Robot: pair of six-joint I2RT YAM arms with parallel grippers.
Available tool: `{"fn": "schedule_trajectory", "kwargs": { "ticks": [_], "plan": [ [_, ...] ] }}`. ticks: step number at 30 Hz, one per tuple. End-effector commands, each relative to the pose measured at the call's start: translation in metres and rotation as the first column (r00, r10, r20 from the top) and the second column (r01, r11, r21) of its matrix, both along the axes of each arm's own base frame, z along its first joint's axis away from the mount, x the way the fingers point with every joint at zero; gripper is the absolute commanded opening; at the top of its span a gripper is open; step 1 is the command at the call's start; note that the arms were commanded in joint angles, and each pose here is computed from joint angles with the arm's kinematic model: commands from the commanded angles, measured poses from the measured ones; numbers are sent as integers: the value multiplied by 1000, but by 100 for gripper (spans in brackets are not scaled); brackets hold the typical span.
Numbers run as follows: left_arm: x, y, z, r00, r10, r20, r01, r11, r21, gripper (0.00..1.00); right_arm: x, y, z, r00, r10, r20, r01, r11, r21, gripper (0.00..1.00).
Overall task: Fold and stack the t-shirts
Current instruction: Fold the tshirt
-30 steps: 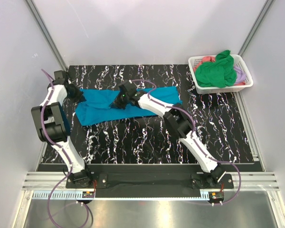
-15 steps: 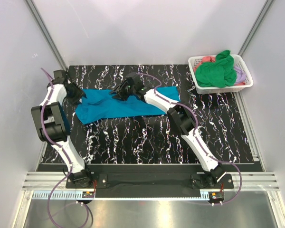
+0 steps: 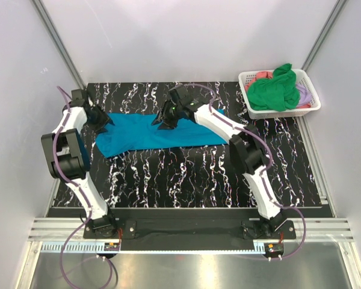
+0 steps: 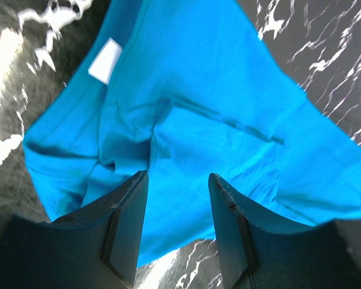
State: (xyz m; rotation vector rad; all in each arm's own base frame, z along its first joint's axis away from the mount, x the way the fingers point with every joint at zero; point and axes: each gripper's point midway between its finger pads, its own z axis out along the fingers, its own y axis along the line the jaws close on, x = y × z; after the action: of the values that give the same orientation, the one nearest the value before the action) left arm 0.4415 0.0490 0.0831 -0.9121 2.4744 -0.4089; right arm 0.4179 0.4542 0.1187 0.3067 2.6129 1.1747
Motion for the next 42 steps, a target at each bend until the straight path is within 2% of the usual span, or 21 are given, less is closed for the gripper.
{"fn": "schedule_trajectory", "kwargs": {
  "ticks": [1,4,6,8,11,14,18,25,31,37,42],
  "plan": [
    [0,-11,9,999,-48,-24,49,999,23,50,-14,-51,57,984,86,155,-62,986,-153,47],
    [-21,-5,12,996,-33,-80,42,992,120,50,-13,-109,46,991,56,118,-23,965,-262,45],
    [-36,3,30,997,22,-72,-7,980,199,52,-19,-146,37,995,24,95,9,941,-339,45],
    [-59,3,40,994,65,-83,-44,970,238,54,-22,-198,24,998,-36,59,59,883,-465,45],
    [-89,-11,41,993,84,-76,-68,978,198,54,-48,-250,-1,995,-100,-22,72,835,-546,45],
    [-112,-31,22,990,115,-87,-107,990,96,54,-51,-280,-7,984,-178,-20,140,833,-535,44],
    [-119,-49,8,984,155,-85,-156,988,-6,52,-42,-305,-27,972,-224,-64,153,823,-547,44],
    [-122,-59,-16,979,152,-133,-156,988,-19,49,-14,-333,-47,967,-254,-25,191,784,-591,42],
    [-131,-53,-35,967,181,-177,-179,984,23,45,21,-334,-60,971,-239,8,195,770,-608,33],
    [-130,-34,-43,948,247,-199,-227,967,119,49,43,-345,-79,966,-257,10,201,730,-653,36],
    [-104,-21,-32,955,242,-168,-213,961,175,50,35,-348,-93,968,-249,-29,165,722,-672,40]
  ]
}}
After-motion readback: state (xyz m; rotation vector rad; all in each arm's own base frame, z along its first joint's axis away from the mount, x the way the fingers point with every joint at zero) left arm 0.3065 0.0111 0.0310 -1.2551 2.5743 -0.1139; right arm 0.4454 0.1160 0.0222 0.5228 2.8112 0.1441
